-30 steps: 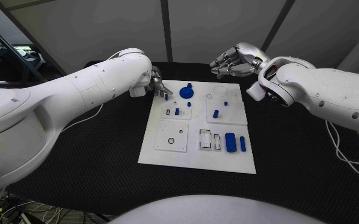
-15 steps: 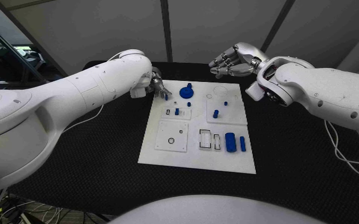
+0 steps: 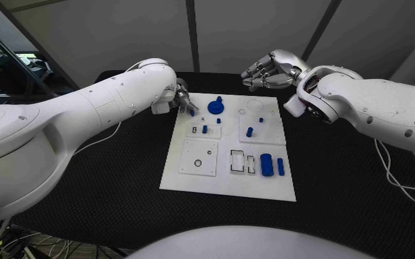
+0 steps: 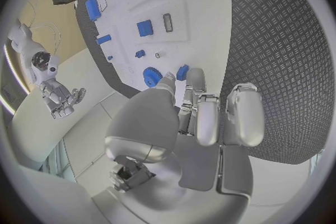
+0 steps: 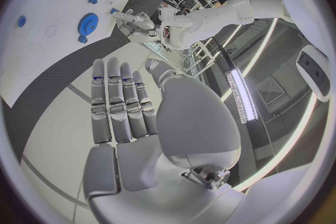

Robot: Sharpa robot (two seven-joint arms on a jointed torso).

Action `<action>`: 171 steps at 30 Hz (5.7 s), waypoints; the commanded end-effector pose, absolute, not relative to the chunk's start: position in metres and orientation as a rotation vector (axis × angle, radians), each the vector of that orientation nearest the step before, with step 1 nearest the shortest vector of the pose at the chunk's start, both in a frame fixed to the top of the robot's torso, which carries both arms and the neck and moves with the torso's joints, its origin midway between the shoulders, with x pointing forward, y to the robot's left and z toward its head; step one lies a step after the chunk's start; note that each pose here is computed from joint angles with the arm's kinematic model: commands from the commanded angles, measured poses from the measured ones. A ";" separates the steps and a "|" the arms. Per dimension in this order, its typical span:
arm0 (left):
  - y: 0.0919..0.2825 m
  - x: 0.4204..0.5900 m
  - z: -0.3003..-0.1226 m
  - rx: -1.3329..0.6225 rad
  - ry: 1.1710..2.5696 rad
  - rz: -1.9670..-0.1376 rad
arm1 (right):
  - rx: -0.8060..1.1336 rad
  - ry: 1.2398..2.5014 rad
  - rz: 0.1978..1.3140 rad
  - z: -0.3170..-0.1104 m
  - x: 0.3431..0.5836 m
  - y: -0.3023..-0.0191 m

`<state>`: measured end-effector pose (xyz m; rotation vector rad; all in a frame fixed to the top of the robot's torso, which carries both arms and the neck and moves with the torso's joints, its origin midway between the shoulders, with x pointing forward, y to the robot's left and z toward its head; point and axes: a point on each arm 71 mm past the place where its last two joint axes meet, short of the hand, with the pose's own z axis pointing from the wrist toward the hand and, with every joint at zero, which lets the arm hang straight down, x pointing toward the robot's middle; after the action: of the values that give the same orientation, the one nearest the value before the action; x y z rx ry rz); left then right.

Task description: Assemble the parts on the task board

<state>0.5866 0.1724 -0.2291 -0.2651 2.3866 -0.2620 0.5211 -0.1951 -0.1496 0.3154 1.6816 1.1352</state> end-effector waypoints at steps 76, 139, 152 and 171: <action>0.172 0.511 -0.237 -0.173 2.261 -0.367 | 0.311 1.687 1.134 -0.149 0.522 -0.201; 0.162 0.513 -0.243 -0.066 2.335 -0.323 | 0.308 1.692 1.139 -0.151 0.523 -0.199; 0.164 0.517 -0.243 -0.083 2.325 -0.310 | 0.310 1.691 1.137 -0.151 0.523 -0.200; 0.171 0.521 -0.242 -0.125 2.288 -0.302 | 0.310 1.689 1.137 -0.151 0.523 -0.200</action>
<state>0.5194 0.1689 -0.2429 -0.1130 2.3046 -0.3121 0.5228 -0.2006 -0.1522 0.3187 1.6951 1.1263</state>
